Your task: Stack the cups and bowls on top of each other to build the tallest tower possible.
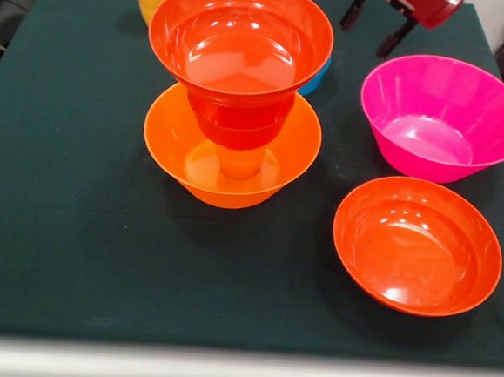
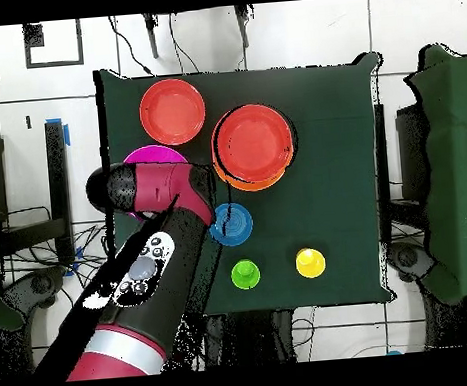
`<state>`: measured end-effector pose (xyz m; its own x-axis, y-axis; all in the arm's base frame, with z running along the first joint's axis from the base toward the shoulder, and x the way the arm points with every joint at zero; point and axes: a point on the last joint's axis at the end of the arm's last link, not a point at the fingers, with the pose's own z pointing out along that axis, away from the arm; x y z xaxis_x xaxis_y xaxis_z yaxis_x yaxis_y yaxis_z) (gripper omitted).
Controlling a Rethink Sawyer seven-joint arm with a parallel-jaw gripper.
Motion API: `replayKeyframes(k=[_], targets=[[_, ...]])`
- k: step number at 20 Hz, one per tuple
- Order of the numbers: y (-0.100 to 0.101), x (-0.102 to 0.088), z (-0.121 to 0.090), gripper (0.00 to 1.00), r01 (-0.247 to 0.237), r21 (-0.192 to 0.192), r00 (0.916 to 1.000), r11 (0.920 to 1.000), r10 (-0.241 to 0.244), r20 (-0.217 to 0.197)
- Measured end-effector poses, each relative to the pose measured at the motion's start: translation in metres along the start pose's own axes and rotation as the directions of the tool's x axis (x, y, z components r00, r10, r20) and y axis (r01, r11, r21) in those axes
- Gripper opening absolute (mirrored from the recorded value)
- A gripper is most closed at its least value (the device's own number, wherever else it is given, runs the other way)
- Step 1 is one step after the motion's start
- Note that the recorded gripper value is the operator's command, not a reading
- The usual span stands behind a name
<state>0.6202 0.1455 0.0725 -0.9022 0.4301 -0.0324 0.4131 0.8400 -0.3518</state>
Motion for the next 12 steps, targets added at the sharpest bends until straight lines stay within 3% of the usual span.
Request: replayKeyframes(k=[1, 4, 8, 12], targets=[[-0.003, -0.005, -0.005, 1.00, -0.034, -0.038, 0.9992, 0.9987, 0.033, -0.022], [-0.011, -0.014, -0.012, 1.00, -0.077, -0.074, 0.9964, 0.9943, 0.074, -0.042], [-0.026, -0.031, -0.023, 1.00, -0.126, -0.107, 0.9915, 0.9862, 0.122, -0.046], [-0.031, -0.038, -0.034, 1.00, -0.140, -0.122, 0.9900, 0.9826, 0.136, -0.037]])
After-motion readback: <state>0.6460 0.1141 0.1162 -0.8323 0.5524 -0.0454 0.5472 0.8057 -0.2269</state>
